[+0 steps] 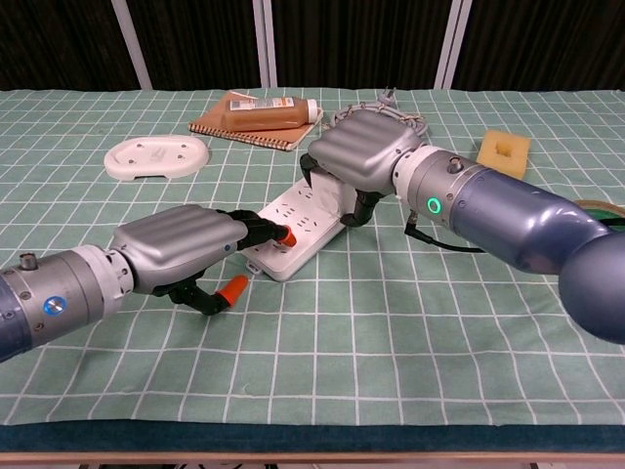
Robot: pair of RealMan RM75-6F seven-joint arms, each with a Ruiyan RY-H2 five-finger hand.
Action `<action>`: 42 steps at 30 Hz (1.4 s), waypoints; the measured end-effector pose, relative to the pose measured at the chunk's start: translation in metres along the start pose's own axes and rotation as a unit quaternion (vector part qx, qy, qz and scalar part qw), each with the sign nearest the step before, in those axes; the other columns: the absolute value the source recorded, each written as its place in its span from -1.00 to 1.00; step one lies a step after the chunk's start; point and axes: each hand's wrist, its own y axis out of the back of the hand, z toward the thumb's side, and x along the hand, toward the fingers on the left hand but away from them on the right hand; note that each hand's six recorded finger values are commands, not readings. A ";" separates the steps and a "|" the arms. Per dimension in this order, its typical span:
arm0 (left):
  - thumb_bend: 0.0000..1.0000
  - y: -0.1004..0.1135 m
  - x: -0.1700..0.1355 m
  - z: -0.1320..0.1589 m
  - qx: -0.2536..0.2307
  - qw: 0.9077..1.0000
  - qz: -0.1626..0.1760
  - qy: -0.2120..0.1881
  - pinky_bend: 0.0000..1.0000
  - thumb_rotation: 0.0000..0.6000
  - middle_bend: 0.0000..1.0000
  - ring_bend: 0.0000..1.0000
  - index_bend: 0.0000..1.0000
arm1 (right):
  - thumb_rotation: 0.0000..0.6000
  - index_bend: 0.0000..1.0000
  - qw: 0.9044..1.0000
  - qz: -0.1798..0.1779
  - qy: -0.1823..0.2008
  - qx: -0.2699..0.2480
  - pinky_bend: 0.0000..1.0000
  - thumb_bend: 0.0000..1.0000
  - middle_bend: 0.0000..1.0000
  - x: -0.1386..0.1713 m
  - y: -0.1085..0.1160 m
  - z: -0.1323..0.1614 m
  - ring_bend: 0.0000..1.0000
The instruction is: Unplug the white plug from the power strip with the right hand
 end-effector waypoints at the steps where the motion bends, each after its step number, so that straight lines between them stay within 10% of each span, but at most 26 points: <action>1: 0.17 0.000 0.000 0.000 -0.002 1.000 0.000 0.000 -0.57 1.00 -0.72 -0.85 -0.72 | 1.00 0.33 1.000 0.000 0.001 0.003 0.19 0.61 0.07 0.001 0.000 0.000 0.02; 42: 0.17 -0.001 0.000 0.004 -0.018 1.000 -0.005 0.000 -0.56 1.00 -0.72 -0.85 -0.72 | 1.00 0.33 0.999 -0.034 0.010 0.011 0.19 0.61 0.07 0.012 0.025 0.006 0.02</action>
